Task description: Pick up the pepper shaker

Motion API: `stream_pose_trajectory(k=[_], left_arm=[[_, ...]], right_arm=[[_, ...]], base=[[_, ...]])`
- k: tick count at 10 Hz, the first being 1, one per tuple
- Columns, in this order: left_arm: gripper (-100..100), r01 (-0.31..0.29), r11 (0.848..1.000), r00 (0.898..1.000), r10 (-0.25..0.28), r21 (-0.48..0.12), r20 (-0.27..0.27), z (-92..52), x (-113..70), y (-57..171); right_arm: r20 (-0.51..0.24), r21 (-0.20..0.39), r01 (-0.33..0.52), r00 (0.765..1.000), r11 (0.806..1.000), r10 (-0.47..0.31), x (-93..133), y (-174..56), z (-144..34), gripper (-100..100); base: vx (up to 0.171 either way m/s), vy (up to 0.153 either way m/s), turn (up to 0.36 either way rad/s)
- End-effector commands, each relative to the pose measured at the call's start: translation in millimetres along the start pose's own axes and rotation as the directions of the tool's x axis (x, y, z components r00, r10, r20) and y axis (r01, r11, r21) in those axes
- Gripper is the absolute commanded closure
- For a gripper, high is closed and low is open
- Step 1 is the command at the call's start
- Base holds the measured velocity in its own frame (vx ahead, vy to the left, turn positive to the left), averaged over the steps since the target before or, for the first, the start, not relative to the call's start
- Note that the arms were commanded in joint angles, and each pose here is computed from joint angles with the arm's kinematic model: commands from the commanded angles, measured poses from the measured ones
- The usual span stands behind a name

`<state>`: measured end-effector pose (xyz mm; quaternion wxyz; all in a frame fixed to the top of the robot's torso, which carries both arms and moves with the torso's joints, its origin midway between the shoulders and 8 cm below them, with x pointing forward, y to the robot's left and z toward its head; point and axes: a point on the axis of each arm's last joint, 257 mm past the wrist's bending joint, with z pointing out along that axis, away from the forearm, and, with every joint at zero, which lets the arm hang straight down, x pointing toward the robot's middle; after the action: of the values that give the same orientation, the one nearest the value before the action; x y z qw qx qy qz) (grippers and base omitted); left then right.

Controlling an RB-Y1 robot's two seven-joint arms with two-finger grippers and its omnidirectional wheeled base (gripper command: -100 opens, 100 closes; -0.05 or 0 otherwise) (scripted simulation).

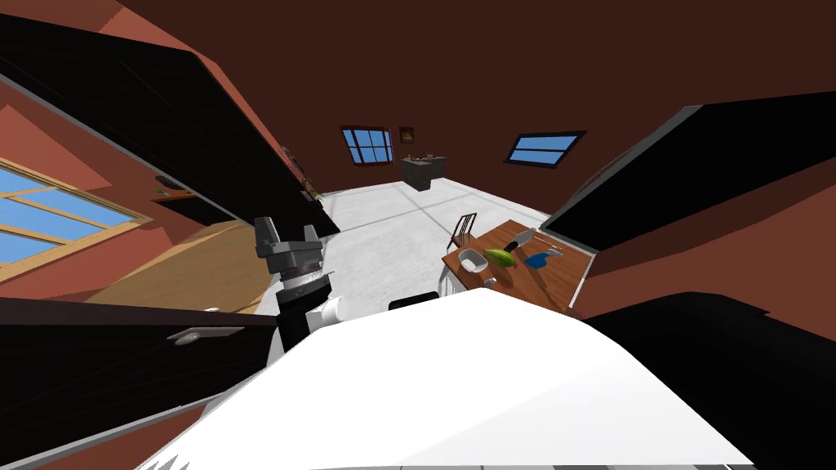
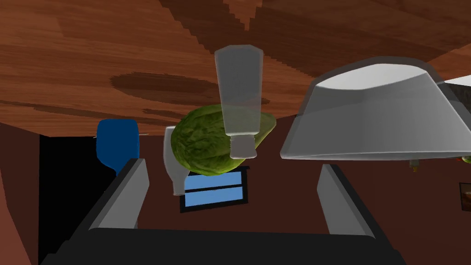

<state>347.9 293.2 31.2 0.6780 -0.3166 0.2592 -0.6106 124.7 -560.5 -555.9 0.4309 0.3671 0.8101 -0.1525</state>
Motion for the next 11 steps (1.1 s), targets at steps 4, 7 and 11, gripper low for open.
stream_pose_trajectory(k=[4, 7, 11], left_arm=[[0, 0.000, 1.000, 1.000, 0.000, 0.000, 0.000, 0.0, 0.0, 0], [0, 0.000, 1.000, 1.000, 0.000, 0.000, 0.000, 0.0, 0.0, 0], [0, 0.000, 1.000, 1.000, 0.000, 0.000, 0.000, 0.0, 0.0, 0]], right_arm=[[-0.081, 0.042, 0.056, 0.995, 0.998, -0.052, 33, -11, -4.2, -100], [-0.129, 0.058, 0.095, 0.988, 0.994, -0.087, 49, -16, -5.2, -100], [-0.133, 0.062, 0.113, 0.986, 0.992, -0.104, 46, -18, -1.8, 0]], base=[[0.078, -0.041, 0.026], [0.109, -0.069, 0.019], [0.098, -0.071, 0.012]])
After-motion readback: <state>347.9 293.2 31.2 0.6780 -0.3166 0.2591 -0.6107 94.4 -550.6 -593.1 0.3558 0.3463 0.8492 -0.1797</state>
